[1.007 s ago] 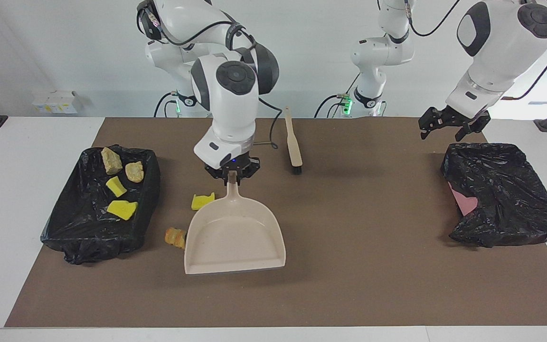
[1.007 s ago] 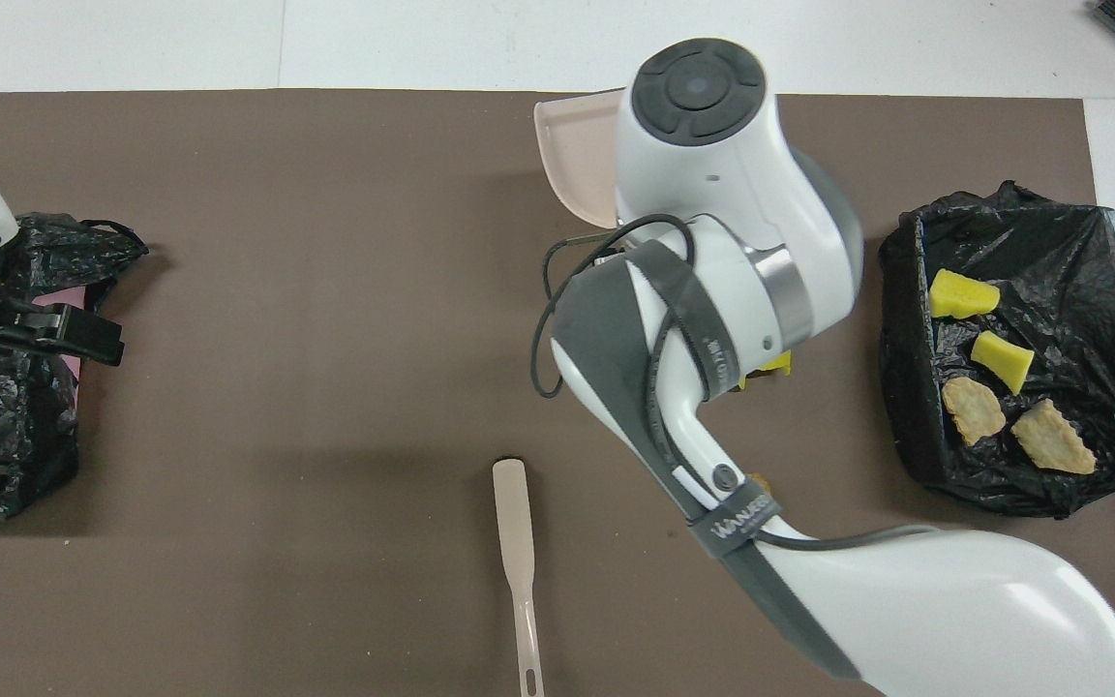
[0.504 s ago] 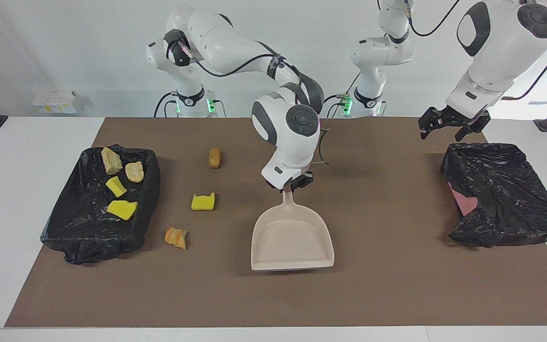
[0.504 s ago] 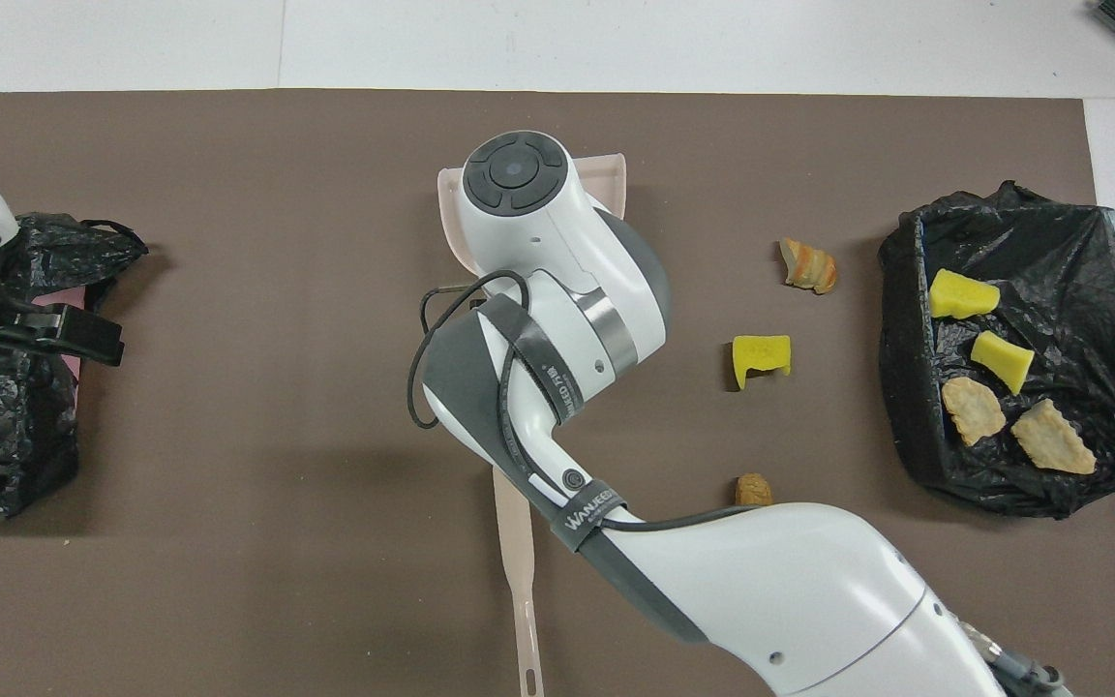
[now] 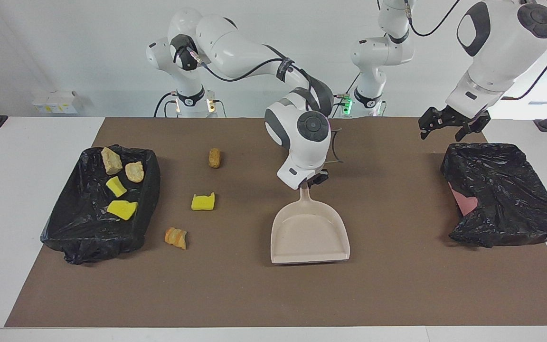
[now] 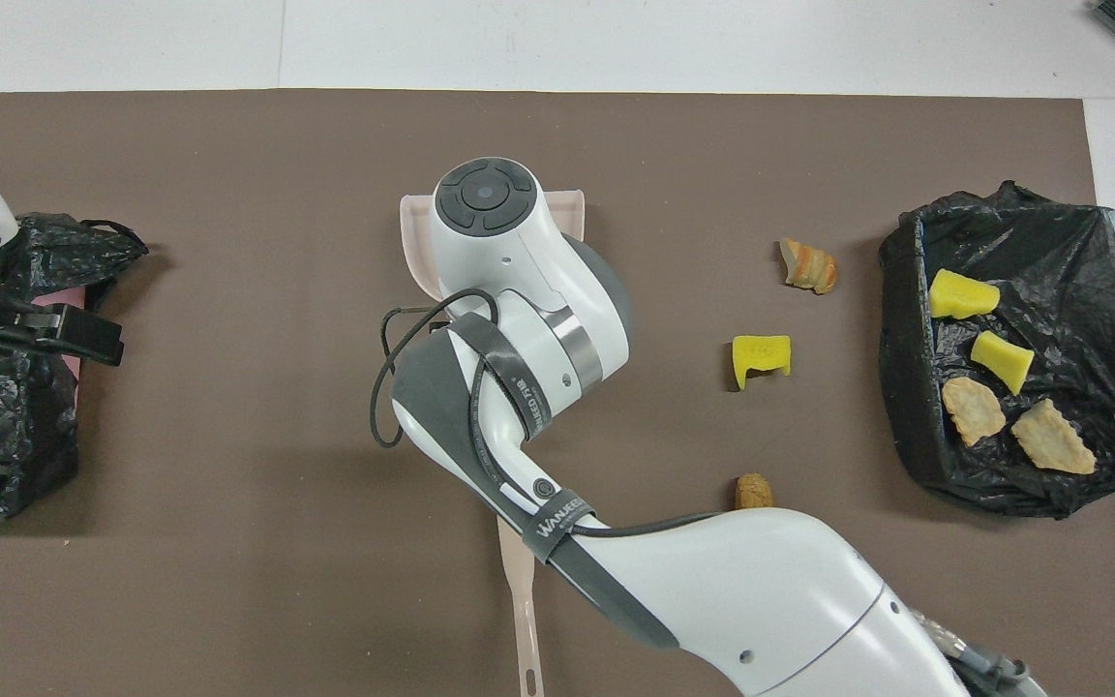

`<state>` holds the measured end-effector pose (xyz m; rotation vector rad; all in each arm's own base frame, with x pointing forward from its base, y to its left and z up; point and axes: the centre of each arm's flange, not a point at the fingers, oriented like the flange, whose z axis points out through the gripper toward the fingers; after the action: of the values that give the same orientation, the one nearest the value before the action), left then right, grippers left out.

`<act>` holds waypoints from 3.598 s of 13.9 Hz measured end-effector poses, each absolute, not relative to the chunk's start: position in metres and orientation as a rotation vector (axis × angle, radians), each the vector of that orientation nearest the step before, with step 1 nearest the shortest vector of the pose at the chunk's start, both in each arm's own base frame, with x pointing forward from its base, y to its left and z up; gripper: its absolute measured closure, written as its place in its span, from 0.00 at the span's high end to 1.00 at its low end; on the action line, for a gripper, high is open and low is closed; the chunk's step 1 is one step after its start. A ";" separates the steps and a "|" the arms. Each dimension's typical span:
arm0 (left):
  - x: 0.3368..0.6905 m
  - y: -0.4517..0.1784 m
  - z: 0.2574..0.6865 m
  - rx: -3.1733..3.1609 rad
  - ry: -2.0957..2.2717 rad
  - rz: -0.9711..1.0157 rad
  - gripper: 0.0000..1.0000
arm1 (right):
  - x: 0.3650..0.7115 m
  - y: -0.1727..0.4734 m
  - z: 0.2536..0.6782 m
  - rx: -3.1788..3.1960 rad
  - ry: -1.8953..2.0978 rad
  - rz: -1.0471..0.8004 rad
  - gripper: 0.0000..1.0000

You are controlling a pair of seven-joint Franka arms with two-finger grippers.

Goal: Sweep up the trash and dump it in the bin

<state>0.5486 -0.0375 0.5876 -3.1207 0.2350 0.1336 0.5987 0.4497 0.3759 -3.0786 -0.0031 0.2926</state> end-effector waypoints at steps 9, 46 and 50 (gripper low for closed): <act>0.549 -0.038 0.589 -3.121 0.239 0.127 1.00 | 0.601 0.446 0.349 -3.082 0.018 0.297 0.31; 0.534 -0.377 0.354 -3.188 0.177 -0.014 0.70 | 0.288 0.429 0.326 -3.120 -0.230 0.301 0.50; 0.534 -0.377 0.354 -3.187 0.175 -0.015 0.31 | 0.282 0.435 0.329 -3.123 -0.203 0.297 0.26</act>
<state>0.5344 -0.3767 0.3544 -3.1871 0.1750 -0.0150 0.2819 0.4346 0.3291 -3.1234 -0.2026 0.2971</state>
